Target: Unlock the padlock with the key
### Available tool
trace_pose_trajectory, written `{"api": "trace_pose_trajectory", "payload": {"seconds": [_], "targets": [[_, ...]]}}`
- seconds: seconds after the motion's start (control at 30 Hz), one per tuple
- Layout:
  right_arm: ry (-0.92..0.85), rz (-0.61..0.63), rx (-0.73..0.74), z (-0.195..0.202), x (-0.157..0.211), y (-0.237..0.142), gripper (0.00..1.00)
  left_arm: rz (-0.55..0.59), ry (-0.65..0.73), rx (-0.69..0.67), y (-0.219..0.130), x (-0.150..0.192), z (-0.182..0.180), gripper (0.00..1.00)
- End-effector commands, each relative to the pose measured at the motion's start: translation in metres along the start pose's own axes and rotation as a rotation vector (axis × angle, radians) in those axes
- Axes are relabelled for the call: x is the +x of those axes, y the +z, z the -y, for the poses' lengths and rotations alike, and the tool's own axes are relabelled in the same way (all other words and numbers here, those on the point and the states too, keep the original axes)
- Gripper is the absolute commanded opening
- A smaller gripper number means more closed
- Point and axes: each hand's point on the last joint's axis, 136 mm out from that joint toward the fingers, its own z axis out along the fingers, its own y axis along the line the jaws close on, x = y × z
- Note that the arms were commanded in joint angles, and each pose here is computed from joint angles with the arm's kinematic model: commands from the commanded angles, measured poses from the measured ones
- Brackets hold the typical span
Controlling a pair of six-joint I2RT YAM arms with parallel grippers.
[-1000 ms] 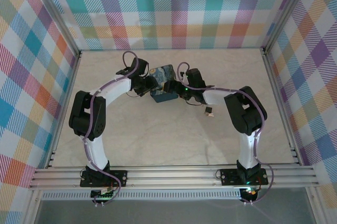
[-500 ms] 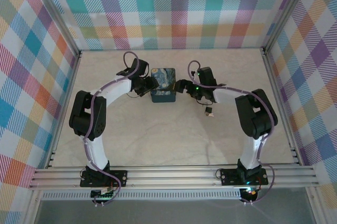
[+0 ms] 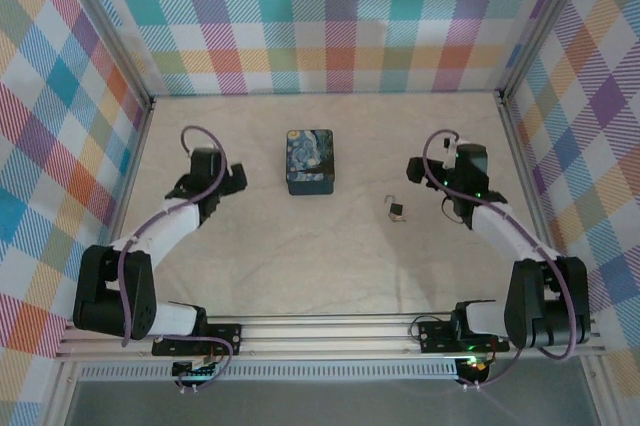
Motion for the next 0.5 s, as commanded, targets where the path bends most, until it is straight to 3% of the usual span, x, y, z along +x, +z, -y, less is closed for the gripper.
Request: {"api": "trace_pose_trajectory", "payload": {"seconds": [0.0, 0.17, 0.23, 0.4, 0.47], "targets": [[-0.103, 0.132, 0.163, 0.035, -0.011, 0.003, 1.0, 0.186, 0.094, -0.079, 0.011, -0.021, -0.014, 1.0], [-0.135, 0.193, 0.164, 0.043, -0.007, 0.023, 1.0, 0.304, 0.001, 0.025, 0.019, -0.02, -0.018, 1.0], [-0.135, 0.168, 0.139, 0.045, 0.006, 0.034, 1.0, 0.293, 0.005, 0.076, 0.026, -0.015, -0.014, 1.0], [-0.155, 0.282, 0.069, 0.041, 0.014, 0.035, 1.0, 0.321, 0.034, 0.134, 0.034, 0.0, -0.005, 1.0], [-0.147, 0.245, 0.07, 0.041, 0.018, 0.036, 1.0, 0.31, 0.043, 0.144, 0.035, 0.001, -0.002, 1.0]]}}
